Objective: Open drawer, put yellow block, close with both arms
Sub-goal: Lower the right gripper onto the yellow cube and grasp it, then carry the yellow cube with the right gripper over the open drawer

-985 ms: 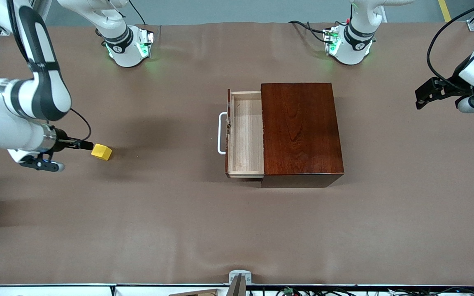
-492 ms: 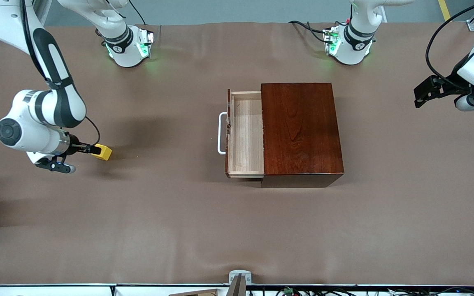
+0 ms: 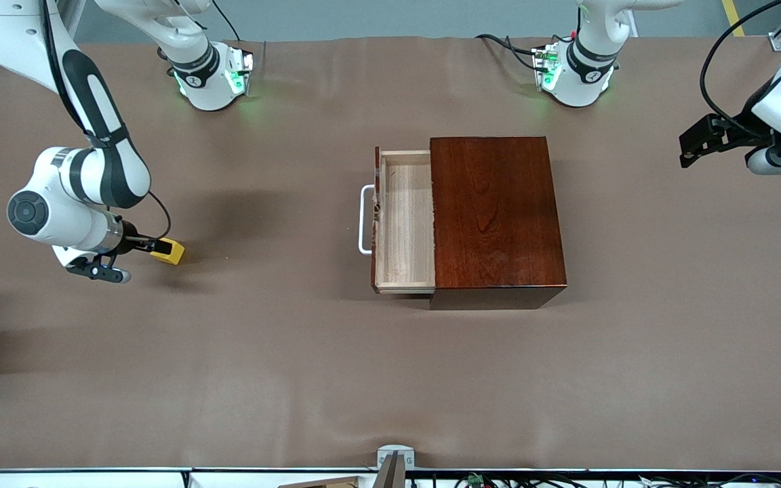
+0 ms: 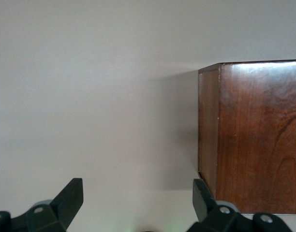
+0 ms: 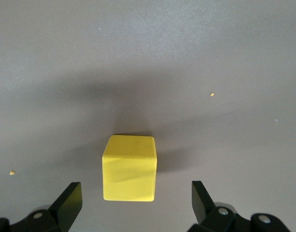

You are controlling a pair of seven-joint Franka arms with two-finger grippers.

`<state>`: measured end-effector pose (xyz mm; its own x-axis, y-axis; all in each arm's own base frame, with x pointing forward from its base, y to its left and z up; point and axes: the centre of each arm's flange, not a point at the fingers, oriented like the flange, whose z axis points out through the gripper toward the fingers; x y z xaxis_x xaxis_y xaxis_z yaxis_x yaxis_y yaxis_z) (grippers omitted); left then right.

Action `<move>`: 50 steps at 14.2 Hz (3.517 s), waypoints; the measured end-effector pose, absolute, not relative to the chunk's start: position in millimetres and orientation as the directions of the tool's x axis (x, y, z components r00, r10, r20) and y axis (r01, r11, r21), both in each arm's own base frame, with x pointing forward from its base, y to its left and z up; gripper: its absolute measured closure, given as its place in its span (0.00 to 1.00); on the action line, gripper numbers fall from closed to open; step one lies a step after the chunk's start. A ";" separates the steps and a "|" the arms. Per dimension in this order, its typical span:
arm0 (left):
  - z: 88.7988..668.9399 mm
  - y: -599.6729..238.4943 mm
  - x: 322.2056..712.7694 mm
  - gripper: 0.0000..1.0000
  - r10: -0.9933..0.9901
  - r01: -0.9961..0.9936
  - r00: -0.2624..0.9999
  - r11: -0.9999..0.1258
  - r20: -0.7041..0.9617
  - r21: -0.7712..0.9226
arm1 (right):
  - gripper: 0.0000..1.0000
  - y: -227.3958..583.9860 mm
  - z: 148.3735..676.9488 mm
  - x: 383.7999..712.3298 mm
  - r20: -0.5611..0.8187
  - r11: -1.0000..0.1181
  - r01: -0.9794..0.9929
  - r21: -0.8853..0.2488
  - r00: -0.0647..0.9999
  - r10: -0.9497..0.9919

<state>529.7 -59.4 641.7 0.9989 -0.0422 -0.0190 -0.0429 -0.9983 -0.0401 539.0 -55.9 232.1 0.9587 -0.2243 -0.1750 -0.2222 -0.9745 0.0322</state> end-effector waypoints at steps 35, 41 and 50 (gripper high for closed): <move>646.1 -57.7 529.1 0.00 -0.038 -0.039 0.999 -0.998 -0.029 -0.039 | 0.45 342.8 532.0 486.7 -0.273 -0.687 -0.725 0.050 0.652 -0.707; 646.1 -56.9 529.1 0.00 -0.037 -0.038 0.999 -0.999 -0.029 -0.039 | 0.45 430.2 462.1 481.9 -0.258 -0.512 -0.857 0.057 0.483 -0.837; 649.5 -50.5 525.9 0.00 -0.025 -0.027 0.999 -0.999 -0.042 -0.040 | 0.45 509.5 402.8 489.8 -0.266 -0.256 -0.964 0.072 0.229 -0.936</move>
